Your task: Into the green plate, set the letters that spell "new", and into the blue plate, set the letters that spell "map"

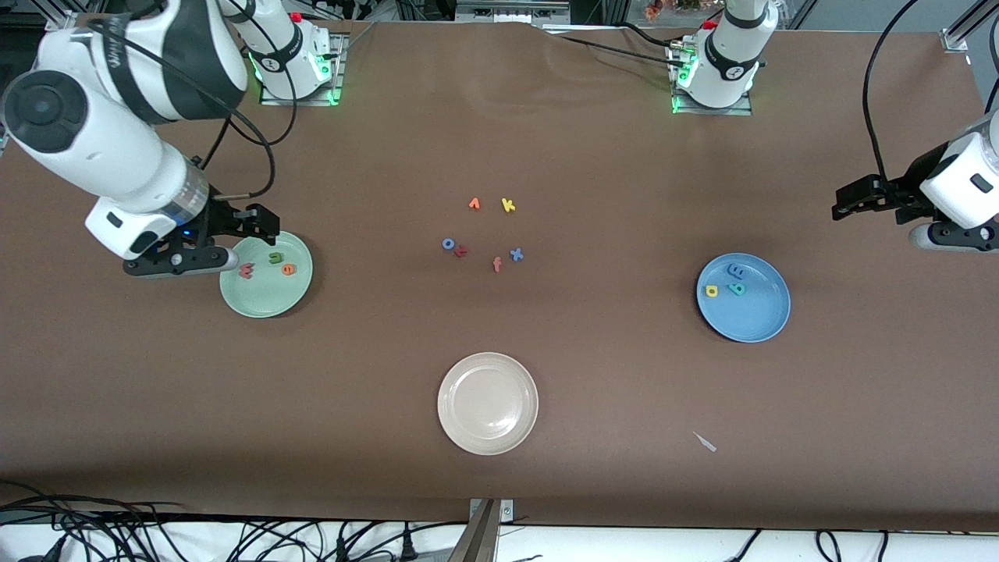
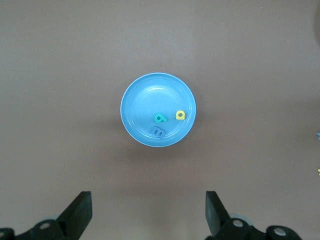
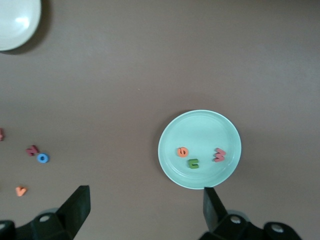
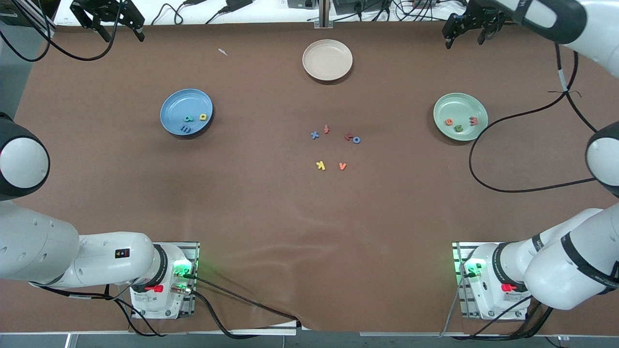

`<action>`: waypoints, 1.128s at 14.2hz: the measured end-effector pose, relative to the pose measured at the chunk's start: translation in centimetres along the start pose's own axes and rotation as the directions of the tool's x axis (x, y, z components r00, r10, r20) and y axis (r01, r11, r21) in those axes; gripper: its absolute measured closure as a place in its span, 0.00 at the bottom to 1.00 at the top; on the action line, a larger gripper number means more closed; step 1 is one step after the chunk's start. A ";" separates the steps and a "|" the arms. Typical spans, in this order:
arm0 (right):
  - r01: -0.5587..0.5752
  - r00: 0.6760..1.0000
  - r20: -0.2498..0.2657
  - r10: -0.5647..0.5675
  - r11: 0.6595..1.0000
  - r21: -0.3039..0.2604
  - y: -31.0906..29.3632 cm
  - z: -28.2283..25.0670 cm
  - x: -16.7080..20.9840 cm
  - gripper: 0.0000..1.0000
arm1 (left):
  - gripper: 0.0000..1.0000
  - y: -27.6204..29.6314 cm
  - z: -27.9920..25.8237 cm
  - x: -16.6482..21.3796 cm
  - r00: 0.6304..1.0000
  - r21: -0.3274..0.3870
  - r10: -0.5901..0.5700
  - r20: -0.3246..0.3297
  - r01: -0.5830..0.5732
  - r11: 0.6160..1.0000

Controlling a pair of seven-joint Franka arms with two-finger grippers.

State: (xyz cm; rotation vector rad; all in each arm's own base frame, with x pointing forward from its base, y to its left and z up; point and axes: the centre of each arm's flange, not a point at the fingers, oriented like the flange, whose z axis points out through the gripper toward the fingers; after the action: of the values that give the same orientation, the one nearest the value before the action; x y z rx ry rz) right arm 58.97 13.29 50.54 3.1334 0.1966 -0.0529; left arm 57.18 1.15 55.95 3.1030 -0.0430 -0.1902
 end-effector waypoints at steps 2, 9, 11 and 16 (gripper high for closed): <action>-0.019 1.000 -0.024 0.020 0.999 0.029 2.0 -1.8 -0.5 0.00 | 0.00 0.0 0.0 0.0 1.000 0.000 0.000 0.000 0.000 1.000; -0.061 0.997 -0.040 0.063 0.997 0.054 7.0 -7.0 -3.7 0.00 | 0.00 0.0 0.0 0.0 1.000 0.000 0.000 0.000 0.000 1.000; -0.065 0.997 -0.036 0.067 0.996 0.055 7.4 -8.1 -4.2 0.00 | 0.00 0.0 0.0 0.0 1.000 0.000 0.000 0.000 0.000 1.000; -0.051 0.999 -0.013 0.052 0.997 0.054 6.6 -9.5 -4.8 0.00 | 0.00 0.0 0.0 0.0 1.000 0.000 0.000 0.000 0.000 1.000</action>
State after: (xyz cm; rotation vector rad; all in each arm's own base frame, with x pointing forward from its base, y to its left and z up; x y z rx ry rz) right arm 55.38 6.18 60.24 3.1917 0.1160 -0.0366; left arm 57.18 1.13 55.95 3.1030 -0.0434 -0.1902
